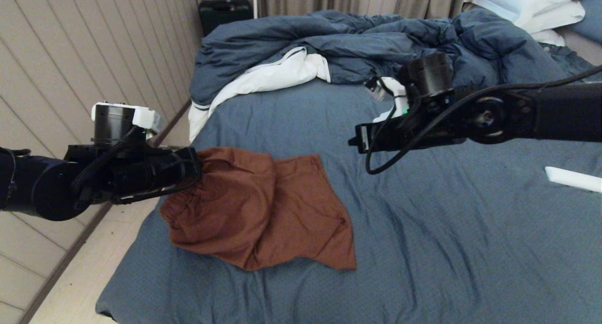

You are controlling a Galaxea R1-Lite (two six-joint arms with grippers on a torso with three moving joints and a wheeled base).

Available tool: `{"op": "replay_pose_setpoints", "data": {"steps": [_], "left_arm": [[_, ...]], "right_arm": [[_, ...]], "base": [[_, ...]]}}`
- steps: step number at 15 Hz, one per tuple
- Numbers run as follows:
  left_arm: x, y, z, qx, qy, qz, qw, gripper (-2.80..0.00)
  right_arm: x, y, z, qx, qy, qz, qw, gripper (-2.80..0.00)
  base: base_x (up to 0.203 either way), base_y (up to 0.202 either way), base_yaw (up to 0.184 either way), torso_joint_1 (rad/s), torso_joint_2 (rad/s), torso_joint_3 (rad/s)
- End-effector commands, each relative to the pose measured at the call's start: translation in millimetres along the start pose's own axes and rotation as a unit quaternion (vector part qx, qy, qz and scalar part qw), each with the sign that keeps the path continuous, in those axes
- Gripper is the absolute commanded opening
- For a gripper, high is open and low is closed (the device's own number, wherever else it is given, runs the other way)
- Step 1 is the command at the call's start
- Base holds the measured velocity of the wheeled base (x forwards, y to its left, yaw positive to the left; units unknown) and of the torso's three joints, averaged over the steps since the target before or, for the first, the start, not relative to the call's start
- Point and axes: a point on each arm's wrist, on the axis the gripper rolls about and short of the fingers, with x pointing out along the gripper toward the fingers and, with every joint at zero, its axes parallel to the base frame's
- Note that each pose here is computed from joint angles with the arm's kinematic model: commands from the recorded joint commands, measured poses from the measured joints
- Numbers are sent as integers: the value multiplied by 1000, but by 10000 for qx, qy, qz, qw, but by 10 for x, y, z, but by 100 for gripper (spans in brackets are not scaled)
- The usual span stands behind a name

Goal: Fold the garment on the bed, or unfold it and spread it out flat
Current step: Unford the brown shorts

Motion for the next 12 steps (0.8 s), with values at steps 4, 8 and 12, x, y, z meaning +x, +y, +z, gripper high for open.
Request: {"op": "replay_pose_setpoints", "data": {"steps": [4,8,12], "left_arm": [[-9,9,-20,-14,30,-1,10000,-280],[2,19,-40,-6,27,6,10000,-280],[3,22,-48,-14,37,2,10000,-280]], "right_arm": [[739,281,-301,-354,528,-120,9979,0],[901,311,-281,-404,424,-228,9980,0],[1087,381,-301,-430,352,-211,9982,0]], "base": [[0,0,0,0,0,0],[0,0,0,0,0,0],[0,0,0,0,0,0]]}}
